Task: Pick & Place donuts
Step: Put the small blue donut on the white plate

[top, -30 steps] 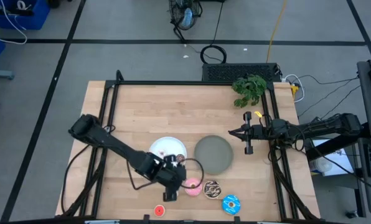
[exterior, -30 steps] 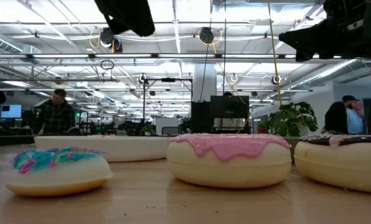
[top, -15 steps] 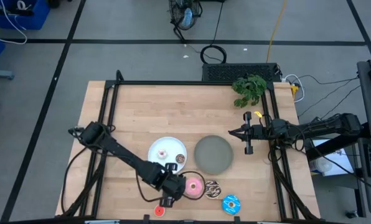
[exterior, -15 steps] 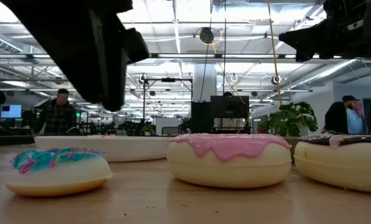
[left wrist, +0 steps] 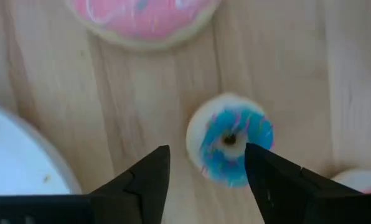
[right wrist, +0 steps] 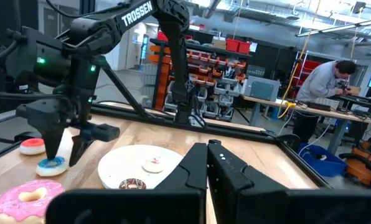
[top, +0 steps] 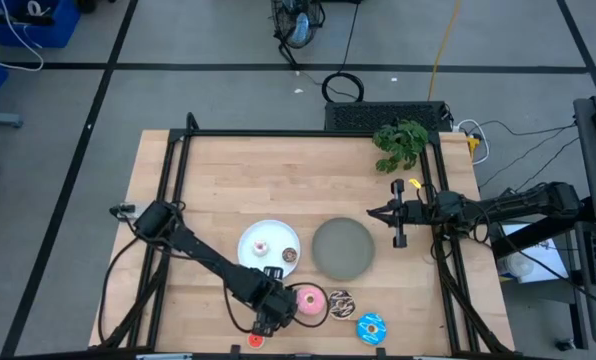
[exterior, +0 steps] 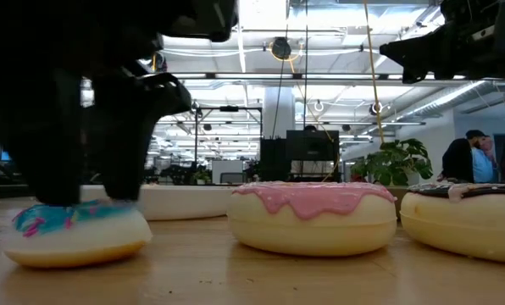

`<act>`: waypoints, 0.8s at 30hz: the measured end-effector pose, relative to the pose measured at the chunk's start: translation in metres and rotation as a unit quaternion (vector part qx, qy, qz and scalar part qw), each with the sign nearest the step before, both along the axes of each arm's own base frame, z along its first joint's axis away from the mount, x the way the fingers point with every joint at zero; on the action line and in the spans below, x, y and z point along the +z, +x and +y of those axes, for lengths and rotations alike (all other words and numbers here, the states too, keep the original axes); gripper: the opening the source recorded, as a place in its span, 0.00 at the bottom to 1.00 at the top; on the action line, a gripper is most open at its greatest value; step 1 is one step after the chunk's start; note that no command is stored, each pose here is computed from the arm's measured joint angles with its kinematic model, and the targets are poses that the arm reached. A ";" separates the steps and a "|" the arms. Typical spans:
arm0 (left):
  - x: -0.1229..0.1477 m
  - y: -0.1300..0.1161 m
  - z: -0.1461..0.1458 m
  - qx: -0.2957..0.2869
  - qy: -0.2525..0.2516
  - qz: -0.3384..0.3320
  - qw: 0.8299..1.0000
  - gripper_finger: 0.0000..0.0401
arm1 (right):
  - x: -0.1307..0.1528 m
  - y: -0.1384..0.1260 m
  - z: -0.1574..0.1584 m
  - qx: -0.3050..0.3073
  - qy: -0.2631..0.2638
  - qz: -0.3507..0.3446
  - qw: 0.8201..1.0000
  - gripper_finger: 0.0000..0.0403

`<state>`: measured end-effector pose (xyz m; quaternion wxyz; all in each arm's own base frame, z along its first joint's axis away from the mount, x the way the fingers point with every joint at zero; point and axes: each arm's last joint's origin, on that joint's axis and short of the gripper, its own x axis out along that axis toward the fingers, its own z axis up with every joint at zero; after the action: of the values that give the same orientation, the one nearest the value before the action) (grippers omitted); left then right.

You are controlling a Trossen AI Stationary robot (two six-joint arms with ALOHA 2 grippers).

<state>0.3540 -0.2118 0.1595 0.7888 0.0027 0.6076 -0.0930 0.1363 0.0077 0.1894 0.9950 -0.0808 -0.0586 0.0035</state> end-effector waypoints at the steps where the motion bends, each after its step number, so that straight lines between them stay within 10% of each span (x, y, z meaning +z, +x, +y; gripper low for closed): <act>1: 0.000 0.000 0.000 0.000 -0.002 -0.001 1.000 0.51 | 0.000 0.000 0.000 0.000 0.000 0.000 1.000 0.00; 24: -0.021 0.007 -0.002 0.022 -0.008 0.014 1.000 0.45 | 0.000 0.000 0.000 0.000 0.000 0.002 1.000 0.00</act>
<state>0.3612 -0.2133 0.1388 0.7819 -0.0187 0.6179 -0.0807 0.1364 0.0077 0.1891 0.9951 -0.0809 -0.0570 0.0037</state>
